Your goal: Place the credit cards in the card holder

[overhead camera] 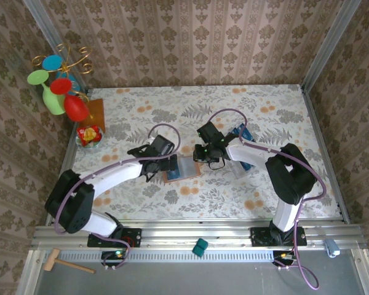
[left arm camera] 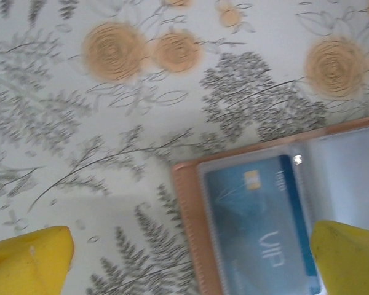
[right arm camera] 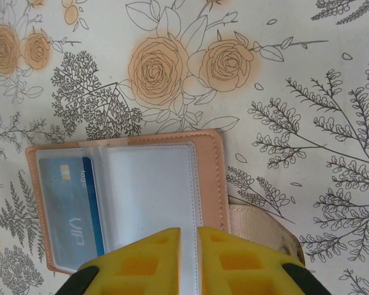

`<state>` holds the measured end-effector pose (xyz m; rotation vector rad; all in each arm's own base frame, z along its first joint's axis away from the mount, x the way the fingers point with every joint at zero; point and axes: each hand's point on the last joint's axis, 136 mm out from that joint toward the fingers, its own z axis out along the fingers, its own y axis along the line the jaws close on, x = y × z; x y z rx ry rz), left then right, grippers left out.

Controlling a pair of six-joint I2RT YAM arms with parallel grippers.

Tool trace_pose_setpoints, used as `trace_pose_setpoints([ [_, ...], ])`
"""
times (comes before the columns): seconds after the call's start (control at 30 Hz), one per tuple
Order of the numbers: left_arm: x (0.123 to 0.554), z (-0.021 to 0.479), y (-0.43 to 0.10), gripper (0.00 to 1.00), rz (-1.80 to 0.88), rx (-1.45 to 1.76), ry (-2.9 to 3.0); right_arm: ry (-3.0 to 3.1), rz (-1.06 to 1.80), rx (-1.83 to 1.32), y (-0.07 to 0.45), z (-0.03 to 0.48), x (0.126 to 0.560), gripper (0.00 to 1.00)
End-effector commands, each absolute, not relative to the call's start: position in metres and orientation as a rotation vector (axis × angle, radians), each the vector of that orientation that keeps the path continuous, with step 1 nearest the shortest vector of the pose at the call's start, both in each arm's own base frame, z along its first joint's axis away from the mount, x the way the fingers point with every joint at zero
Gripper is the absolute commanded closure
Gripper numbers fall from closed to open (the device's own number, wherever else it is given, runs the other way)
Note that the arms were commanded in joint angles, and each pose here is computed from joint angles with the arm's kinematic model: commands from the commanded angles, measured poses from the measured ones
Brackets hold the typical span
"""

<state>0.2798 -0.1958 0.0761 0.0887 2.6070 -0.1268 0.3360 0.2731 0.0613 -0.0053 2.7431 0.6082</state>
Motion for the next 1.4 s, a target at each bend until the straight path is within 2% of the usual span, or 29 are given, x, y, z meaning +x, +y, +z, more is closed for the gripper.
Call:
trace_pose_setpoints([
  [0.0,0.286,0.075,-0.211,0.0,-0.099,0.163,2.601,2.745,0.658,-0.039,0.28,0.062,0.337,0.83],
  [0.37,0.297,0.056,-0.232,0.0,-0.037,0.235,2.624,2.777,0.671,-0.024,0.279,0.043,0.33,0.84],
  [0.7,0.291,0.034,-0.218,0.0,0.066,0.253,2.654,2.791,0.706,0.001,0.281,0.036,0.326,0.84],
  [1.03,0.284,0.02,-0.211,0.0,0.079,0.237,2.671,2.79,0.805,0.064,0.285,0.031,0.324,0.79],
  [1.37,0.281,0.015,-0.21,0.0,0.072,0.236,2.673,2.816,0.832,0.088,0.286,0.019,0.319,0.8],
])
